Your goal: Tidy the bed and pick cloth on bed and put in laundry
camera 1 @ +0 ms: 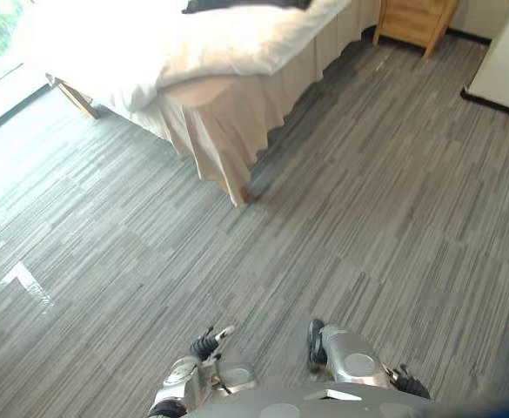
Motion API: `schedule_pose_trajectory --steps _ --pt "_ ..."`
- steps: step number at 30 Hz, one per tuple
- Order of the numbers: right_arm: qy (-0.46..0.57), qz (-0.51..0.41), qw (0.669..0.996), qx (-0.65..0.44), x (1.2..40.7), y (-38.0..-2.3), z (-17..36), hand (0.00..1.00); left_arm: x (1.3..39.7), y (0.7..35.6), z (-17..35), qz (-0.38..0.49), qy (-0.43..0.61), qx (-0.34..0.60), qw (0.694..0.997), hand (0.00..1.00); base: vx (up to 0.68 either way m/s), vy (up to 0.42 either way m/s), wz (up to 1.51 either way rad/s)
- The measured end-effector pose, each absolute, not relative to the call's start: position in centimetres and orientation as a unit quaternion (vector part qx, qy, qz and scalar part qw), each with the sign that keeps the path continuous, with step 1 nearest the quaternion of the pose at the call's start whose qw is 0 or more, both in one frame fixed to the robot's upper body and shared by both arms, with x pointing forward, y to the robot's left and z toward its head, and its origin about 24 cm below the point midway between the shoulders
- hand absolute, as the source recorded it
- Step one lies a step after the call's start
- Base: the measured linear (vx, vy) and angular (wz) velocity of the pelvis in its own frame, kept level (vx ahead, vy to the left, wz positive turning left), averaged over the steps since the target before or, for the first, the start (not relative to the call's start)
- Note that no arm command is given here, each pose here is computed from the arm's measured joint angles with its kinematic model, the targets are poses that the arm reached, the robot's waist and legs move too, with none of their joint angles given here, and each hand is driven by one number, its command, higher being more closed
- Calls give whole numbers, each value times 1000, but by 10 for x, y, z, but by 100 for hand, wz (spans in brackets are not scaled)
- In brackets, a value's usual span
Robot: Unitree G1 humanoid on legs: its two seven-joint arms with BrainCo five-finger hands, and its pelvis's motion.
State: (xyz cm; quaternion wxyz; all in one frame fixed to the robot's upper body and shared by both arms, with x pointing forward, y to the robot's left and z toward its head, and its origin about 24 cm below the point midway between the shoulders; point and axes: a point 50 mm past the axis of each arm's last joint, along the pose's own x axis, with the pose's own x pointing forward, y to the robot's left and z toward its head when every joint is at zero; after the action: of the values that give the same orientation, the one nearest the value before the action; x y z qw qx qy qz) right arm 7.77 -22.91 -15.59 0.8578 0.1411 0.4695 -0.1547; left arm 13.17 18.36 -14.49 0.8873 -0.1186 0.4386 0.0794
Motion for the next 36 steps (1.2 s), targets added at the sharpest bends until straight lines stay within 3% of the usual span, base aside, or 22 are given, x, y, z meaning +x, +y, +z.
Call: schedule_pose_trajectory --steps 4,10,17,24,26,29,36 --pt "448 -141 870 149 101 -228 -150 0 134 182 -142 87 428 -129 890 0 450 -23 -34" --pt "462 -148 859 161 85 -222 -154 0 127 182 -148 101 452 -140 875 0 669 146 26" --pt "446 -186 847 220 84 -213 -157 0 115 187 -156 82 500 -86 858 0 633 92 108" --pt "450 -219 825 262 60 -198 -162 0 103 197 -158 87 513 -72 851 0 470 -265 130" --pt "449 -221 832 240 61 -216 -159 0 97 180 -161 92 515 -109 845 0 432 -325 35" --pt "455 -198 840 221 67 -221 -158 0 96 167 -163 87 516 -128 842 0 274 -232 36" --pt "484 -148 837 208 68 -212 -161 0 100 180 -159 114 493 -137 851 0 53 -132 33"
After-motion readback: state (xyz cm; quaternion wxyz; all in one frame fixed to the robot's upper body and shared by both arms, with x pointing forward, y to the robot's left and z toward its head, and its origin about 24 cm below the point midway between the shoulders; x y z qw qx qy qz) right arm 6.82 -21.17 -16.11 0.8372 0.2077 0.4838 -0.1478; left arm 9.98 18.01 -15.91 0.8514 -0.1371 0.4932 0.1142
